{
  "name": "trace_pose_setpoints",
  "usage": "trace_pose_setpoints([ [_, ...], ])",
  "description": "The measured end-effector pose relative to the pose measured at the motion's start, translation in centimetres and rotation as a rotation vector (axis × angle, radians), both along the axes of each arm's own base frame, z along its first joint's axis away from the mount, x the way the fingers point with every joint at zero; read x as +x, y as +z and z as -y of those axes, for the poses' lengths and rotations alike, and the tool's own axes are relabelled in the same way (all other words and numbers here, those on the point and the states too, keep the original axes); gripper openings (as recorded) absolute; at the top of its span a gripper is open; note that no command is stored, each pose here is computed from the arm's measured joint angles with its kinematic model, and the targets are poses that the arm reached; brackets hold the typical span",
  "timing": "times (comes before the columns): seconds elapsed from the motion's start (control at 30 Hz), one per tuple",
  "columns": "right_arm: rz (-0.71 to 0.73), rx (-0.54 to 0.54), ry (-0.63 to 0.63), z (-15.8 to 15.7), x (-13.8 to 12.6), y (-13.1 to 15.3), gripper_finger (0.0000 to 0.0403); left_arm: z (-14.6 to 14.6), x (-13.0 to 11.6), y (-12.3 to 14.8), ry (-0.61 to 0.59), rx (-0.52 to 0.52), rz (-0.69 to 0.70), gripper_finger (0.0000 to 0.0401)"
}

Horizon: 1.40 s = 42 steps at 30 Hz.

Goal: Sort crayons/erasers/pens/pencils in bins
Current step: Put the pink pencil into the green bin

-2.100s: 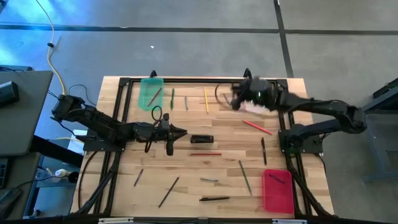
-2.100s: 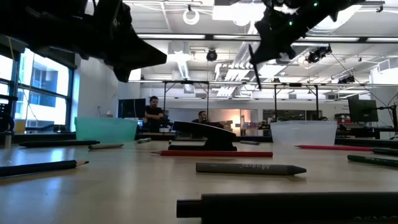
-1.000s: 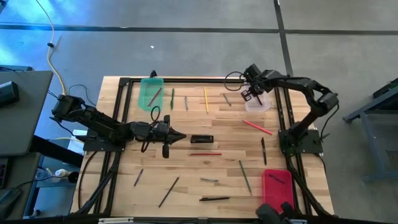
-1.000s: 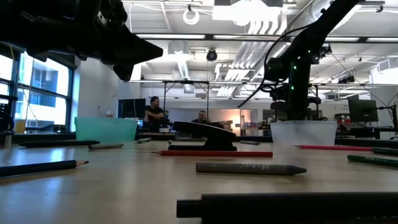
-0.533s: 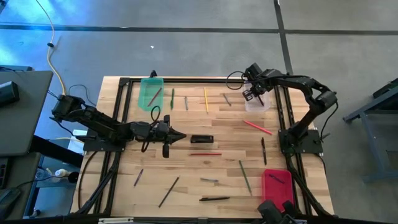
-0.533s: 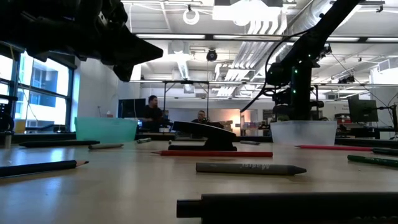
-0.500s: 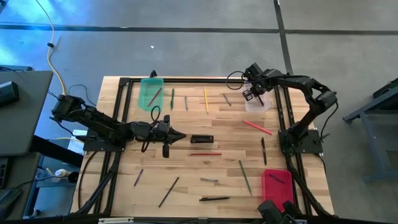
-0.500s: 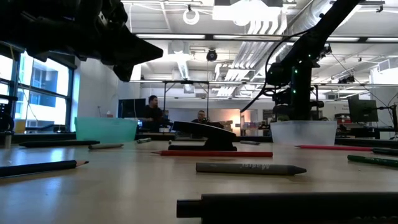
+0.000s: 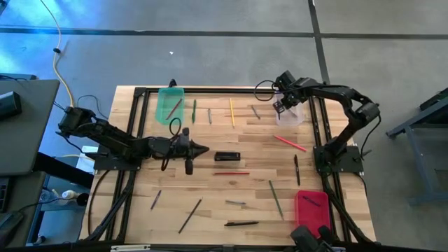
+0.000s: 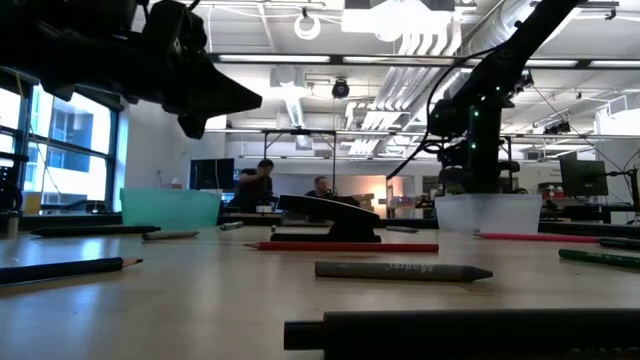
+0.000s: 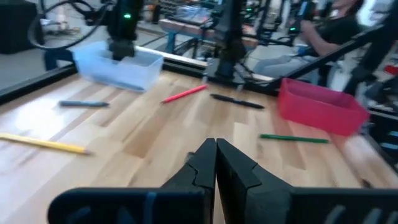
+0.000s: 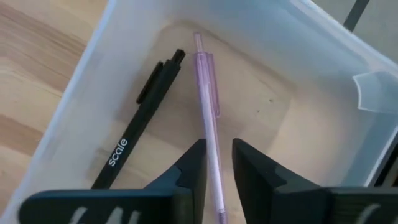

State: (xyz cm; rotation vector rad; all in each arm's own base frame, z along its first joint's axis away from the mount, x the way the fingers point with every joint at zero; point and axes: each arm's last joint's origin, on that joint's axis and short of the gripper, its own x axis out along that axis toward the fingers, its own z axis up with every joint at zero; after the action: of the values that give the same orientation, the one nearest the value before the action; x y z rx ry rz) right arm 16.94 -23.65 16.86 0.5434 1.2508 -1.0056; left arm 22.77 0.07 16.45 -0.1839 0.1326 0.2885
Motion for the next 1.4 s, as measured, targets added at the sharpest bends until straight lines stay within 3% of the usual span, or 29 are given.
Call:
trace_pose_setpoints([
  [0.17, 0.059, -0.051, 0.038, -0.6, -0.3, 2.2, 0.001, -1.1, 0.0, 0.0, 0.051, 0.047, -0.012, 0.0],
  [0.27, 0.127, -0.113, 0.088, -1.5, -0.5, 4.3, 0.0007, -2.3, -0.1, 0.0, 0.088, 0.054, -0.016, 0.0],
  [0.47, 0.446, -0.297, 0.255, -3.9, -1.3, 6.2, 0.0002, -4.9, -0.5, 0.2, 0.135, 0.045, 0.0, 0.0],
  [0.67, 0.681, -0.44, 0.375, -6.8, -2.2, 5.6, 0.0001, -6.9, -0.9, 0.7, 0.042, 0.014, 0.067, 0.0],
  [0.9, 0.7, -0.418, 0.507, -11.0, -1.5, 5.2, 0.0, -8.0, -1.3, 0.7, -0.024, 0.014, 0.061, 0.0],
  [1.13, 0.509, -0.37, 0.582, -14.8, -0.4, 4.8, 0.0, -7.9, -1.3, 0.5, -0.108, 0.065, 0.04, 0.0],
  [1.4, 0.418, -0.187, 0.521, -17.5, -0.3, 3.2, 0.0007, -7.7, -1.3, 0.4, -0.155, 0.025, 0.039, 0.0],
])
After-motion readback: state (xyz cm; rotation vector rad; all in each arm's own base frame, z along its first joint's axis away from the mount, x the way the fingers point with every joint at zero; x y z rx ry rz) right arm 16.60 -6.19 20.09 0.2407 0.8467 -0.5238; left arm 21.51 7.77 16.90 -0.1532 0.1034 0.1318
